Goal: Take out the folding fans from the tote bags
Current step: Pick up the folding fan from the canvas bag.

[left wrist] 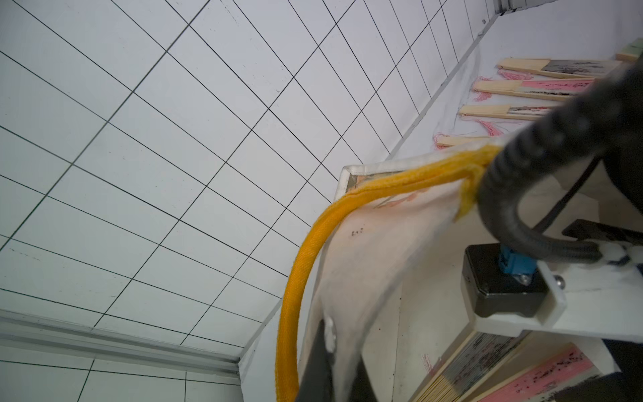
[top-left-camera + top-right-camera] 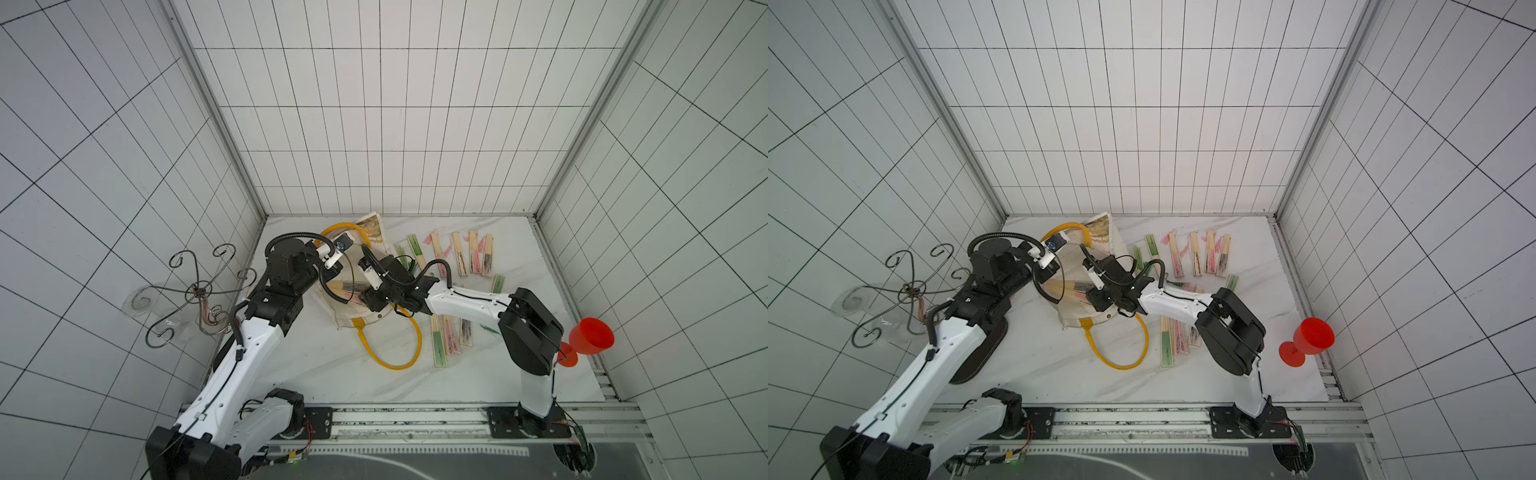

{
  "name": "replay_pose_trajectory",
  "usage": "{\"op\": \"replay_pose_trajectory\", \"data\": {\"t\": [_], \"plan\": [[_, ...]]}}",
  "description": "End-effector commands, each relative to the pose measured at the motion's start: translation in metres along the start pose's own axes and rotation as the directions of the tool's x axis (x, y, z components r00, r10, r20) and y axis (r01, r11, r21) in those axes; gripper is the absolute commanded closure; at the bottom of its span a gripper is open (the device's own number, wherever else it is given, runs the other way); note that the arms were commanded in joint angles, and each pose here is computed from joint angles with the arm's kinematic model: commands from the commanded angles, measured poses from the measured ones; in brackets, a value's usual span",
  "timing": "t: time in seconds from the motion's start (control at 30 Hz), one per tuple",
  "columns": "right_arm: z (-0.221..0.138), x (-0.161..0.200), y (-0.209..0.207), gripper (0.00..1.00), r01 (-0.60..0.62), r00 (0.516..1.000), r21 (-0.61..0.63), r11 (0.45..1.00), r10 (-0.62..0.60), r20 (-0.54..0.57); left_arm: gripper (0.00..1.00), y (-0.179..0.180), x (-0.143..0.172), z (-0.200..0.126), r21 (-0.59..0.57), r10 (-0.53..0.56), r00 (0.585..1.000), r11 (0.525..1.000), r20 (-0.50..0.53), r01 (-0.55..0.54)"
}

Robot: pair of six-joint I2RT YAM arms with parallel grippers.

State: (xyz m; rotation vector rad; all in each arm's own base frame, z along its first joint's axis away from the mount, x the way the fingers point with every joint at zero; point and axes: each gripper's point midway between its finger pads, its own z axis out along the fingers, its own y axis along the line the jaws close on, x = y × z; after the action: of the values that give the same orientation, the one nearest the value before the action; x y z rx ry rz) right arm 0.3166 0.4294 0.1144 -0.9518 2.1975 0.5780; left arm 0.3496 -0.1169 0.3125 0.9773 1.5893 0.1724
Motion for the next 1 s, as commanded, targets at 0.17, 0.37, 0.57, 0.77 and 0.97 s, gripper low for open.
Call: {"op": "replay_pose_trajectory", "data": {"t": [0.17, 0.37, 0.57, 0.77, 0.97], "plan": [[0.012, 0.018, 0.003, 0.35, -0.082, 0.988, -0.011, 0.997, 0.08, -0.132, 1.0, 0.008, -0.027, -0.002, 0.011, 0.024, 0.998, 1.0, 0.061, -0.025], [0.024, 0.025, 0.005, 0.34, -0.075, 0.988, -0.026, 0.997, 0.071, -0.138, 1.0, 0.004, -0.027, 0.001, 0.027, 0.021, 0.998, 0.999, 0.064, -0.023], [0.03, 0.014, 0.004, 0.34, -0.023, 0.999, -0.01, 1.0, 0.023, -0.037, 1.0, -0.003, -0.021, 0.008, 0.052, 0.011, 0.999, 0.999, 0.051, -0.014], [0.028, 0.002, 0.005, 0.34, 0.009, 0.999, 0.014, 1.0, -0.01, 0.039, 1.0, -0.005, -0.006, 0.021, 0.053, 0.0, 1.0, 0.999, -0.008, 0.001], [0.039, 0.019, 0.0, 0.36, -0.001, 1.0, 0.033, 0.999, 0.002, -0.021, 1.0, -0.007, 0.001, 0.029, 0.064, -0.013, 0.999, 0.998, -0.037, 0.015]]}}
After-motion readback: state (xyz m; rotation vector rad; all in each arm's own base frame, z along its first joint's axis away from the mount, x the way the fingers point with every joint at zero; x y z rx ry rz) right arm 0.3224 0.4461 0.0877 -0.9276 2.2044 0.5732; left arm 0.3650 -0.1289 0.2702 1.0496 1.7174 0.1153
